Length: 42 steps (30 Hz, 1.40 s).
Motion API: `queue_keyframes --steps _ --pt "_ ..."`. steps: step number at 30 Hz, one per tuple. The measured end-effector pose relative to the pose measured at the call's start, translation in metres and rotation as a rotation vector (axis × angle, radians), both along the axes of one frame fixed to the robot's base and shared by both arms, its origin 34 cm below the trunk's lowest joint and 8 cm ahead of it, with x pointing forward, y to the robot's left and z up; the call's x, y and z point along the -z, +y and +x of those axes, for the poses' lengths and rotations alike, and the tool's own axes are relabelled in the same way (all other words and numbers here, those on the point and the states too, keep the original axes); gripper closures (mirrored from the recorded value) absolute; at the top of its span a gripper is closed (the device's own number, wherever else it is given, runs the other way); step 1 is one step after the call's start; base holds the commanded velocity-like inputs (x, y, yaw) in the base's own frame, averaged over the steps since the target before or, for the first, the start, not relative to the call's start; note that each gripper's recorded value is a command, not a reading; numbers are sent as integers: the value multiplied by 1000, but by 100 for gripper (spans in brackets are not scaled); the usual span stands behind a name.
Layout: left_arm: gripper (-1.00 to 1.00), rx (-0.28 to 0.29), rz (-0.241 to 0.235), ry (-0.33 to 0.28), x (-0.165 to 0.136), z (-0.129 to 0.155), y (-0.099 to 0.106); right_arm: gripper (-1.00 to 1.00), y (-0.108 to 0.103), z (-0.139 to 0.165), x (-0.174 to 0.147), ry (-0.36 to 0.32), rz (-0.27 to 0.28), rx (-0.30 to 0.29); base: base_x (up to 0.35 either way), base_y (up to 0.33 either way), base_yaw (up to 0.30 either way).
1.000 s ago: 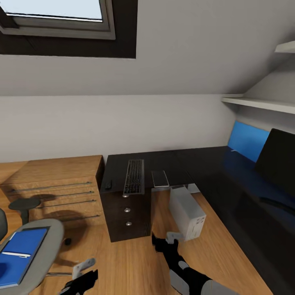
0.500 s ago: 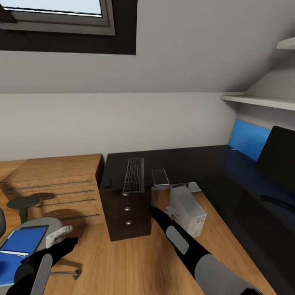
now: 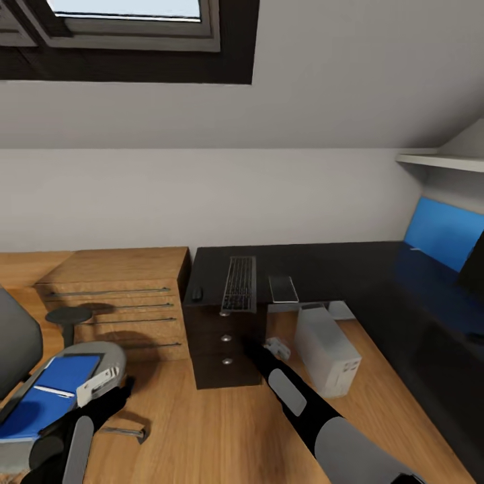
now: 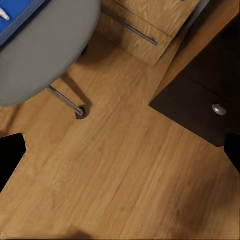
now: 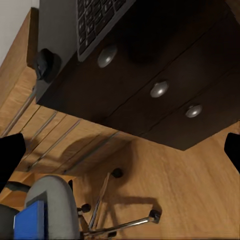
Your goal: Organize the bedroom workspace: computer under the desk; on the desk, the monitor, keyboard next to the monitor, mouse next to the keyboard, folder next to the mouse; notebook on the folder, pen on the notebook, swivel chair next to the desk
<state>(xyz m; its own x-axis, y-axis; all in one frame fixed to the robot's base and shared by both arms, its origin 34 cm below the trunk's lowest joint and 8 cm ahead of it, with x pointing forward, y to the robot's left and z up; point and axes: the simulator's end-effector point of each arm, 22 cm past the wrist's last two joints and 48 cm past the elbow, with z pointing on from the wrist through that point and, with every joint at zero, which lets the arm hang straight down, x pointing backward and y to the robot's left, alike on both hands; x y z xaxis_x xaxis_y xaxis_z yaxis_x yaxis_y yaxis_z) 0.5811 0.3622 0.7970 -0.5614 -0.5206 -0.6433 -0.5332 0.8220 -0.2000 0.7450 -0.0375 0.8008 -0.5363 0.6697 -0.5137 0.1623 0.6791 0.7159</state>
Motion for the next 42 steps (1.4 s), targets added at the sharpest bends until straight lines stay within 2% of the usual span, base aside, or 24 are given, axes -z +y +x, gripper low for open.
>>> queue_keyframes --steps 3,7,9,12,15,17,20,21,25,29,42 --pt "-100 6 22 19 8 -2 -7 -100 4 0 2 -5 8 -5 0 0 274" --pt "-100 12 25 40 21 -5 -13 -100 11 0 2 -30 32 -29 0 0 270" --pt "-100 22 23 49 28 -5 -18 -100 22 2 -6 -73 65 -64 0 0 103" --pt "-100 25 23 50 33 -5 -19 -100 28 3 -11 -106 89 -85 0 0 56" --pt "-100 29 22 47 37 -4 -21 -100 40 3 -27 -182 148 -136 0 0 14" --pt "-100 34 22 44 39 -3 -23 -100 39 4 -32 -220 169 -159 0 0 5" --pt "-100 72 30 32 39 -2 -36 -100 33 -4 -41 -317 225 -228 0 0 1" --pt "-100 88 34 33 41 -5 -41 -100 33 -13 -47 -367 271 -265 0 0 0" --pt "-100 91 39 34 47 -7 -41 -100 18 -9 -46 -378 329 -225 0 0 0" --pt "-100 91 39 33 54 -7 -41 -100 2 -6 -37 -379 321 -206 0 0 0" --pt "-100 89 42 34 76 -8 -40 -100 0 -7 -13 -378 316 -203 0 0 0"
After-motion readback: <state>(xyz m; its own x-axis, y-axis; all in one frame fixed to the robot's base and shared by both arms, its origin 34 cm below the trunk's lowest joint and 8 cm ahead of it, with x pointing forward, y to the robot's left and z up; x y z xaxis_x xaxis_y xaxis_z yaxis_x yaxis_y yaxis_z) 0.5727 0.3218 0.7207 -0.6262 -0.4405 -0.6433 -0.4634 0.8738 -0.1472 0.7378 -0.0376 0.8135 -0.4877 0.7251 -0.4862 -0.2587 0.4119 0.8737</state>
